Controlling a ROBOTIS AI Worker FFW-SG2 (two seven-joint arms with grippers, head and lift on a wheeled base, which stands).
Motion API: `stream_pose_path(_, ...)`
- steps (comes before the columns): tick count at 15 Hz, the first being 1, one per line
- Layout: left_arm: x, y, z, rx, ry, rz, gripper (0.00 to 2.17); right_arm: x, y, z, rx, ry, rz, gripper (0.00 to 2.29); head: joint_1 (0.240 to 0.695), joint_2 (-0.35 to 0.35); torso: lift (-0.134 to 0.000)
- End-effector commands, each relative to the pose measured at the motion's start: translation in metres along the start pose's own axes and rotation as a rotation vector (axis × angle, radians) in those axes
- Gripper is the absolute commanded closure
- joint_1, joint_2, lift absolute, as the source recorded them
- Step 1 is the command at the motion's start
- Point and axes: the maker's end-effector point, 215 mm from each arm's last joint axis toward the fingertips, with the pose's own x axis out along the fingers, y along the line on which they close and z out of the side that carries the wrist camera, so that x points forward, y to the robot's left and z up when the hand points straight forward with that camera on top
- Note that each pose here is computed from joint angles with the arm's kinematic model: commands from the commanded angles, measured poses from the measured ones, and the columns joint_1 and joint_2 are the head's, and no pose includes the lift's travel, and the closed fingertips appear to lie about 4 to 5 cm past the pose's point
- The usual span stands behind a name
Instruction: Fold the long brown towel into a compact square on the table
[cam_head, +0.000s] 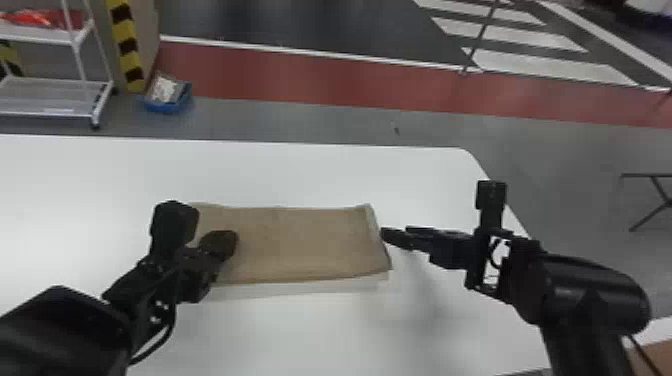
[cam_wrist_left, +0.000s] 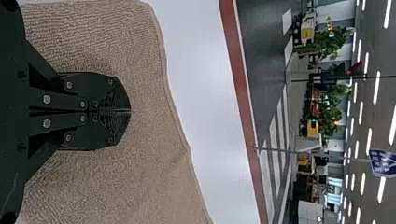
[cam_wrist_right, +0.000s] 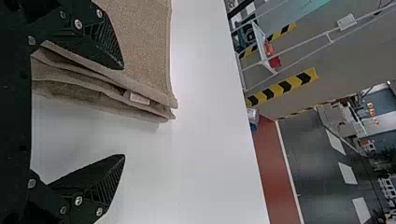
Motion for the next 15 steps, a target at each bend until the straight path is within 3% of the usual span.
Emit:
stream_pose_path(1, 0.000, 0.003, -0.008, 0.006, 0.022, 0.006, 1.92, 0.013, 0.003, -0.005, -0.033, 0.038, -0.007, 0.26, 0.695, -0.241, -0.124)
stream_pose_path(7, 0.002, 0.005, -0.014, 0.018, 0.041, 0.009, 1.92, 0.036, 0.020, -0.006, -0.044, 0.090, 0.032, 0.51, 0.695, -0.204, -0.124)
stream_pose_path(11, 0.001, 0.005, -0.022, 0.019, 0.064, 0.009, 1.92, 0.035, 0.034, -0.011, -0.005, 0.128, 0.097, 1.22, 0.695, -0.188, -0.124)
stream_pose_path(15, 0.001, 0.001, -0.029, 0.018, 0.087, 0.003, 1.92, 0.030, 0.042, -0.009, 0.024, 0.119, 0.139, 1.30, 0.695, -0.182, -0.124)
